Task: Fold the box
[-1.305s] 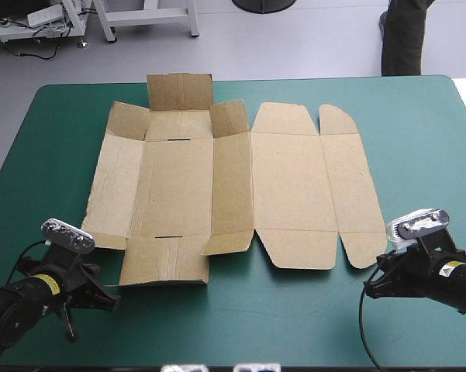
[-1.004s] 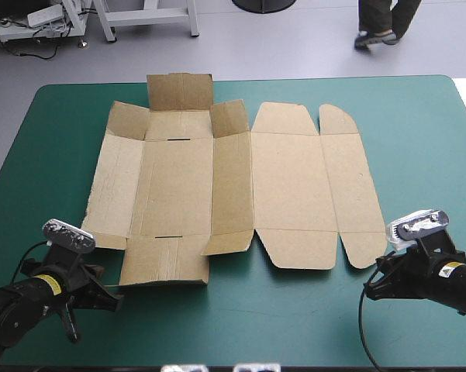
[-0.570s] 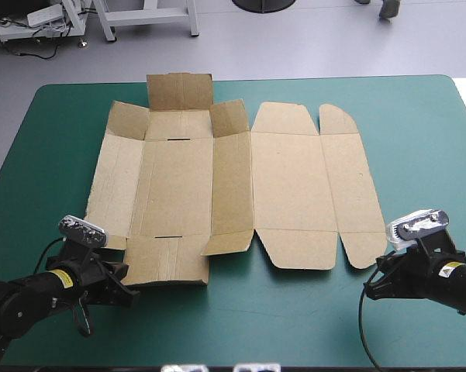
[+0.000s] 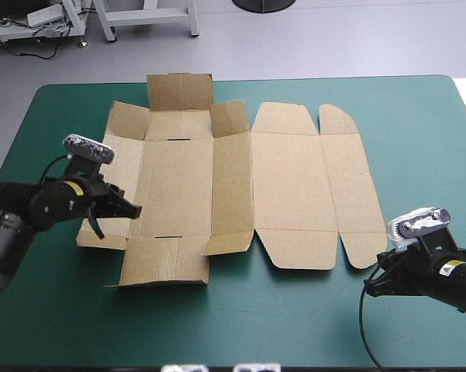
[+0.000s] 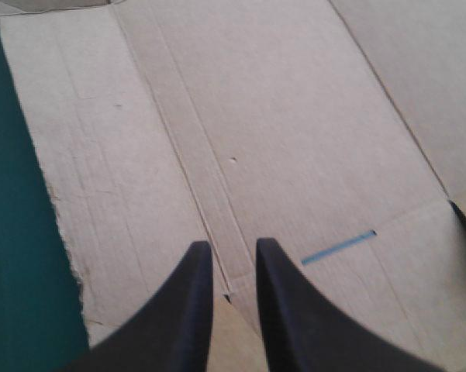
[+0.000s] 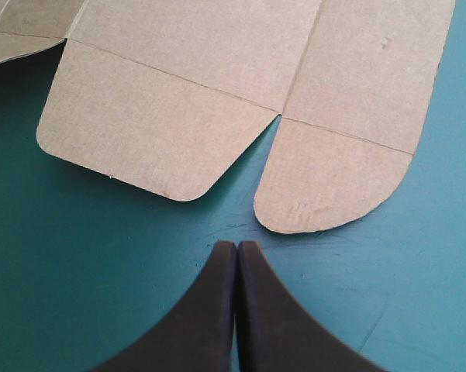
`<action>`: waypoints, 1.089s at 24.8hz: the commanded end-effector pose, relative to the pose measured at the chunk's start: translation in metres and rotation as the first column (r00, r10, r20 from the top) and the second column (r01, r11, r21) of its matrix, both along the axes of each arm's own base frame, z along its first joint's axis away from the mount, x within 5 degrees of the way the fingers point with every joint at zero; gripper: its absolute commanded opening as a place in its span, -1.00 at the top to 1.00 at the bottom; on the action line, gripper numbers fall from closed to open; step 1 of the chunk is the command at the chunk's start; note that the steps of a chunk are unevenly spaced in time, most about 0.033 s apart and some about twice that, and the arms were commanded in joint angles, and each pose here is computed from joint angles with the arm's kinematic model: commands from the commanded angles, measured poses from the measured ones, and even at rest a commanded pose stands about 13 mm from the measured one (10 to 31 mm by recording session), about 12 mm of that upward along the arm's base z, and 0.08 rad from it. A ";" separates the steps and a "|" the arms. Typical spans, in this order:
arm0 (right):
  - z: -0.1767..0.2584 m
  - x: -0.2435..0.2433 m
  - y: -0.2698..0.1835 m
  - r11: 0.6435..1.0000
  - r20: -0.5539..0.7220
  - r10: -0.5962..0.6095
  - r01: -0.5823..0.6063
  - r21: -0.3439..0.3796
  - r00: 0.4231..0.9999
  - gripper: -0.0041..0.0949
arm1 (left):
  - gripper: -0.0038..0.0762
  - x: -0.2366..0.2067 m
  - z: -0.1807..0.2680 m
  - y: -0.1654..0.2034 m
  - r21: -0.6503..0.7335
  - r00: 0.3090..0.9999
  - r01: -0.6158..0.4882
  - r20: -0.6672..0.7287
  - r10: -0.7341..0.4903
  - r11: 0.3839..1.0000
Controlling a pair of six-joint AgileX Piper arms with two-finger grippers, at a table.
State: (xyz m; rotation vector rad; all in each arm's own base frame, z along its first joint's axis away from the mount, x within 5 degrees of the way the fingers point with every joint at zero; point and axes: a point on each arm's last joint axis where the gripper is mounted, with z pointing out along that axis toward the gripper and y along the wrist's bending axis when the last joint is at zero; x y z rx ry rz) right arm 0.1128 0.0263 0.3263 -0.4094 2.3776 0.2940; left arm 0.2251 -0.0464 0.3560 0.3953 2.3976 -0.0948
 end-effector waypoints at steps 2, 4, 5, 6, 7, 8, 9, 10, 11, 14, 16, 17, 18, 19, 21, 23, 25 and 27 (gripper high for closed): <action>0.011 0.003 0.001 1.000 0.067 -0.006 0.005 0.020 0.998 0.97 | 0.40 0.026 0.024 0.012 -0.098 0.998 -0.006 0.055 0.012 0.995; 0.011 0.003 0.001 1.000 0.067 -0.006 0.005 0.020 0.998 0.97 | 0.40 0.036 0.017 0.031 -0.112 0.999 -0.040 -0.039 0.036 0.993; 0.011 0.003 0.001 1.000 0.067 -0.006 0.005 0.020 0.998 0.97 | 0.40 0.042 0.012 0.041 -0.132 0.995 -0.071 -0.077 0.061 0.989; 0.011 0.003 0.001 1.000 0.067 -0.006 0.005 0.020 0.998 0.97 | 0.40 0.049 0.004 0.058 -0.170 0.986 -0.120 -0.134 0.098 0.978; 0.011 0.004 0.001 1.000 0.072 -0.008 0.007 0.020 0.997 0.97 | 0.40 0.053 -0.003 0.071 -0.210 0.976 -0.161 -0.178 0.124 0.964; 0.011 0.004 0.001 1.000 0.080 -0.007 0.006 0.017 0.997 0.97 | 0.40 0.058 -0.014 0.088 -0.276 0.961 -0.205 -0.237 0.141 0.939; 0.012 0.004 0.001 1.000 0.087 0.002 -0.003 0.008 0.996 0.97 | 0.40 0.059 -0.020 0.098 -0.319 0.953 -0.221 -0.273 0.134 0.922; 0.012 0.005 0.001 1.000 0.092 0.003 -0.003 0.005 0.996 0.97 | 0.40 0.061 -0.026 0.107 -0.366 0.946 -0.229 -0.303 0.117 0.902; 0.012 0.005 0.000 1.000 0.096 0.001 -0.001 0.005 0.995 0.97 | 0.40 0.062 -0.032 0.118 -0.425 0.935 -0.253 -0.337 0.107 0.869; 0.012 0.005 0.001 1.000 0.093 0.004 -0.004 0.006 0.996 0.97 | 0.28 0.073 -0.057 0.145 -0.524 0.902 -0.337 -0.418 0.109 0.782; 0.012 0.005 0.001 1.000 0.092 0.004 -0.005 0.006 0.996 0.97 | 0.16 0.078 -0.066 0.151 -0.522 0.886 -0.365 -0.449 0.115 0.771; 0.012 0.005 0.001 1.000 0.092 0.004 -0.005 0.006 0.996 0.97 | 0.09 0.081 -0.072 0.153 -0.525 0.878 -0.376 -0.465 0.113 0.763; 0.012 0.005 0.001 1.000 0.092 0.004 -0.005 0.008 0.996 0.97 | 0.04 0.083 -0.077 0.155 -0.527 0.872 -0.384 -0.476 0.111 0.758; 0.012 0.005 0.001 1.000 0.092 0.005 -0.006 0.010 0.996 0.97 | -0.03 0.086 -0.085 0.156 -0.530 0.862 -0.395 -0.497 0.103 0.750; 0.012 0.005 0.001 1.000 0.090 0.006 -0.007 0.010 0.996 0.97 | -0.10 0.091 -0.096 0.159 -0.540 0.848 -0.412 -0.521 0.093 0.734; 0.011 0.004 0.001 1.000 0.085 0.008 -0.009 0.009 0.996 0.97 | -0.10 0.096 -0.104 0.159 -0.557 0.842 -0.421 -0.533 0.081 0.716; 0.011 0.004 0.001 1.000 0.084 0.008 -0.009 0.009 0.996 0.97 | -0.10 0.100 -0.109 0.159 -0.582 0.847 -0.416 -0.528 0.065 0.698; 0.011 0.004 0.001 1.000 0.083 0.009 -0.010 0.009 0.997 0.97 | -0.10 0.104 -0.111 0.160 -0.602 0.858 -0.399 -0.510 0.051 0.692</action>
